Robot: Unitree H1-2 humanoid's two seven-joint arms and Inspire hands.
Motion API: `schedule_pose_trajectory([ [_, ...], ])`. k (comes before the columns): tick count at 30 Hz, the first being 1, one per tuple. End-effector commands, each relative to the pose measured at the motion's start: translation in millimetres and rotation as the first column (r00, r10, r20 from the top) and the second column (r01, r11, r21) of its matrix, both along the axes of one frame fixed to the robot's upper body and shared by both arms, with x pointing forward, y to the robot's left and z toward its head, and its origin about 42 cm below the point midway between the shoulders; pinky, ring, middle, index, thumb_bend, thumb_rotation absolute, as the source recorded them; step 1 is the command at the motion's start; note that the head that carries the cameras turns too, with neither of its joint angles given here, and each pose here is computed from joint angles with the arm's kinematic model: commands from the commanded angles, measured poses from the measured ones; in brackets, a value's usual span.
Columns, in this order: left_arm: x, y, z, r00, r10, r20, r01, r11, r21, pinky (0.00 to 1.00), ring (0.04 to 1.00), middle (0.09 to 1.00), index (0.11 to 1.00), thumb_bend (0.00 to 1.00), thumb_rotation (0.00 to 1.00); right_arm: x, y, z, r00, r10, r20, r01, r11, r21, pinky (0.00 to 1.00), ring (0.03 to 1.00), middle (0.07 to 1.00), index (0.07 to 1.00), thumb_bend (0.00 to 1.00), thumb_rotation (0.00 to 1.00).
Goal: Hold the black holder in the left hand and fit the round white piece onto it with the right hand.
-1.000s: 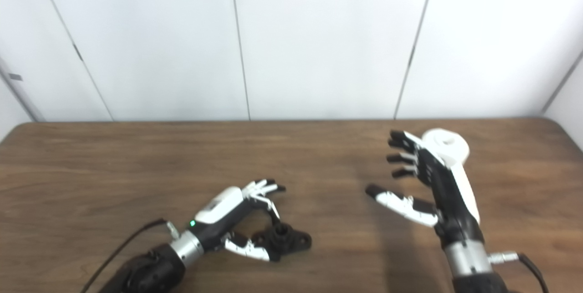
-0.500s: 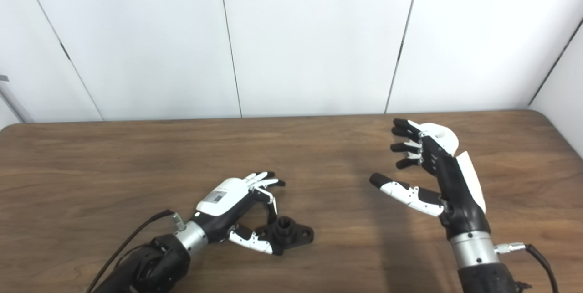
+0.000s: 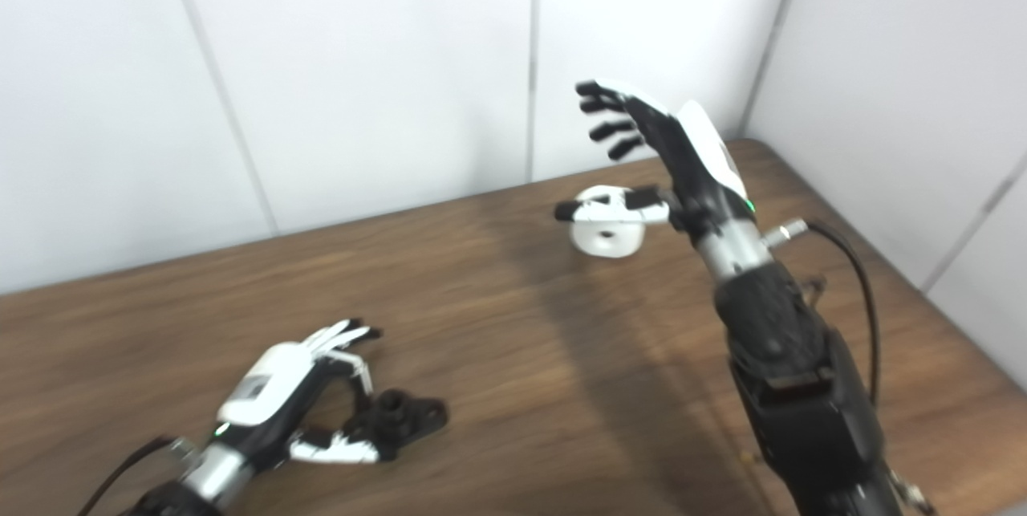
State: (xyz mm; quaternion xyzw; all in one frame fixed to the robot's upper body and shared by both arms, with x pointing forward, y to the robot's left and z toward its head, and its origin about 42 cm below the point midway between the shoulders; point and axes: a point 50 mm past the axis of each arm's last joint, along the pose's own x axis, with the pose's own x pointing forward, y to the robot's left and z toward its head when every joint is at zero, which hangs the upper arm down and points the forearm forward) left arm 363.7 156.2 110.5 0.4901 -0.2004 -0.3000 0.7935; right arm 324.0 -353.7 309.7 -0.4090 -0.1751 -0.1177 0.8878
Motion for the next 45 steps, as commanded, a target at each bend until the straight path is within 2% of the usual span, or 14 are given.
schedule_pose_trajectory([
  [1, -25.5, 55.6, -67.1, 0.975, 0.109, -0.195, -0.052, 0.960, 0.275, 0.95, 0.950, 0.885, 0.487, 0.52, 0.05, 5.3, -19.0, 30.0, 0.994, -0.088, 0.063, 0.093, 0.992, -0.084, 0.58, 0.738, 0.832, 0.810, 0.76, 0.24],
  [4, -26.0, 59.2, -74.0, 0.974, 0.112, -0.196, -0.059, 0.964, 0.260, 0.96, 0.950, 0.883, 0.487, 0.52, 0.05, 12.1, -41.5, 40.5, 0.988, -0.151, 0.035, 0.154, 0.981, -0.120, 0.62, 0.794, 0.852, 0.824, 0.76, 0.24],
  [8, -26.1, 61.2, -78.4, 0.976, 0.111, -0.189, -0.061, 0.966, 0.251, 0.96, 0.952, 0.883, 0.486, 0.52, 0.05, 18.6, -63.9, 49.2, 0.976, -0.214, -0.039, 0.204, 0.962, -0.182, 0.63, 0.817, 0.885, 0.836, 0.79, 0.28],
  [11, -26.4, 62.0, -79.1, 0.977, 0.109, -0.186, -0.060, 0.966, 0.251, 0.96, 0.951, 0.884, 0.486, 0.52, 0.05, 23.0, -74.1, 52.9, 0.965, -0.230, -0.128, 0.199, 0.956, -0.218, 0.68, 0.893, 0.960, 0.886, 0.83, 0.30],
  [16, -27.1, 63.1, -78.4, 0.977, 0.111, -0.184, -0.065, 0.969, 0.238, 0.99, 0.956, 0.883, 0.486, 0.52, 0.05, 32.9, -86.2, 52.1, 0.944, -0.215, -0.252, 0.160, 0.962, -0.222, 0.72, 0.963, 0.999, 0.938, 0.86, 0.28],
  [21, -28.5, 63.0, -76.4, 0.975, 0.115, -0.188, -0.072, 0.972, 0.225, 1.00, 0.951, 0.878, 0.486, 0.52, 0.05, 44.5, -92.7, 46.8, 0.921, -0.190, -0.339, 0.123, 0.970, -0.209, 0.70, 0.931, 1.000, 0.969, 0.92, 0.24],
  [26, -30.7, 62.5, -75.7, 0.976, 0.119, -0.184, -0.077, 0.973, 0.219, 0.98, 0.945, 0.875, 0.486, 0.52, 0.05, 56.8, -96.0, 37.2, 0.883, -0.156, -0.444, 0.076, 0.978, -0.192, 0.79, 0.987, 1.000, 1.000, 0.94, 0.22],
  [30, -32.1, 61.1, -74.8, 0.974, 0.122, -0.193, -0.077, 0.972, 0.223, 0.99, 0.950, 0.877, 0.486, 0.52, 0.05, 66.3, -95.5, 29.3, 0.851, -0.177, -0.495, 0.067, 0.971, -0.231, 0.78, 0.978, 1.000, 1.000, 0.98, 0.23],
  [35, -33.7, 59.3, -74.4, 0.974, 0.122, -0.190, -0.081, 0.974, 0.210, 0.96, 0.939, 0.871, 0.486, 0.52, 0.05, 78.5, -93.2, 15.1, 0.813, -0.187, -0.551, 0.060, 0.969, -0.241, 0.80, 0.981, 1.000, 1.000, 0.97, 0.20],
  [39, -35.3, 57.2, -73.0, 0.975, 0.123, -0.185, -0.083, 0.974, 0.209, 0.94, 0.932, 0.866, 0.486, 0.52, 0.05, 84.5, -88.7, 3.8, 0.784, -0.177, -0.595, 0.044, 0.972, -0.232, 0.81, 0.986, 1.000, 1.000, 0.91, 0.18],
  [42, -37.4, 55.9, -70.3, 0.975, 0.122, -0.185, -0.083, 0.976, 0.203, 0.93, 0.929, 0.865, 0.486, 0.52, 0.05, 90.7, -81.6, -5.5, 0.757, -0.173, -0.630, 0.014, 0.968, -0.249, 0.82, 0.992, 1.000, 1.000, 0.93, 0.22],
  [45, -37.8, 55.2, -68.1, 0.975, 0.123, -0.184, -0.085, 0.975, 0.203, 0.93, 0.924, 0.863, 0.486, 0.52, 0.05, 96.8, -72.8, -14.4, 0.745, -0.164, -0.647, -0.015, 0.965, -0.262, 0.82, 0.997, 1.000, 1.000, 0.94, 0.24],
])
